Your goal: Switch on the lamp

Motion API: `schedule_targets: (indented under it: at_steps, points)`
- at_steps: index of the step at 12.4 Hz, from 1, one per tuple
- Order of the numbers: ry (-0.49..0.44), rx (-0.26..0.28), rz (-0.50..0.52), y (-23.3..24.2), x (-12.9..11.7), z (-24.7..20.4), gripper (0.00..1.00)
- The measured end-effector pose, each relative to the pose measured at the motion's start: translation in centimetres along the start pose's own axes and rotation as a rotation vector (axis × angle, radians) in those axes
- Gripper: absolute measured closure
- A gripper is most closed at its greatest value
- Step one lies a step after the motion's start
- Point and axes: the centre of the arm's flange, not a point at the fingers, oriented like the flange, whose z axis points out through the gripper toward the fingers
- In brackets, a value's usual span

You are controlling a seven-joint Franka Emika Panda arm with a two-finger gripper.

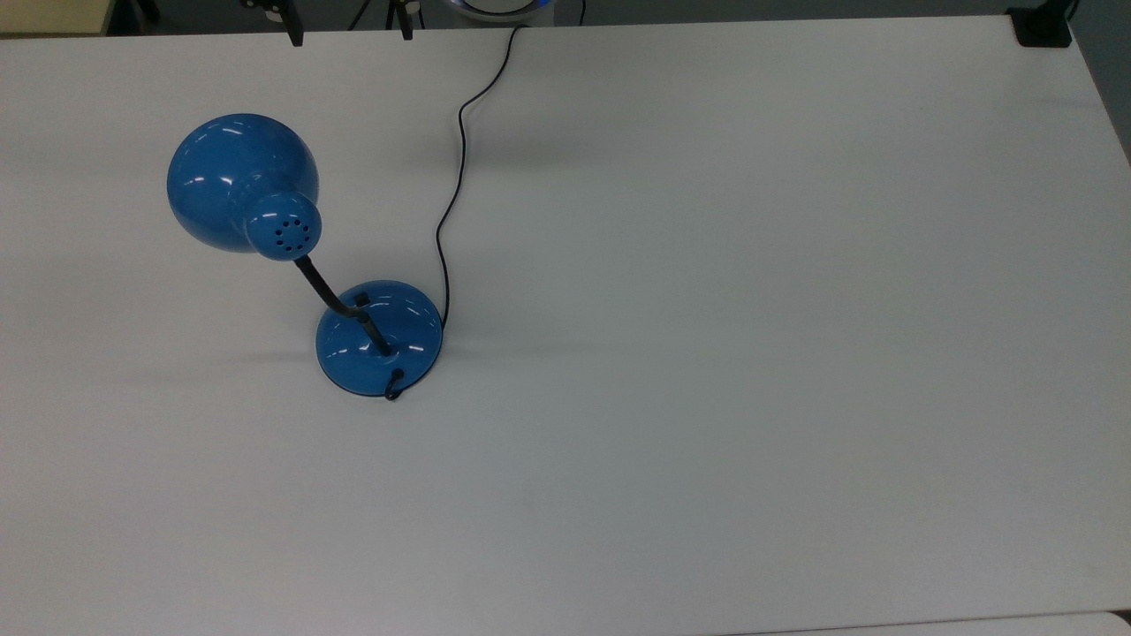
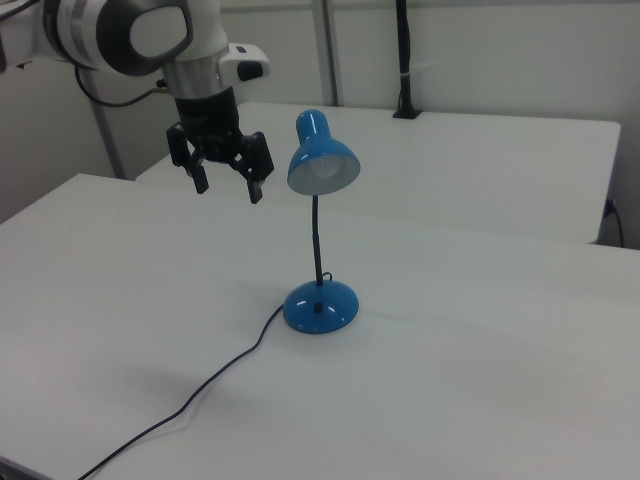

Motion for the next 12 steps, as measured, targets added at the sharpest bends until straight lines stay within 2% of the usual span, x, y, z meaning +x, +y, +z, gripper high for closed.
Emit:
schedule_targets:
  at_steps: [12]
  points:
    - [-0.01, -0.006, -0.01, -0.12, -0.06, 0.1, 0.0]
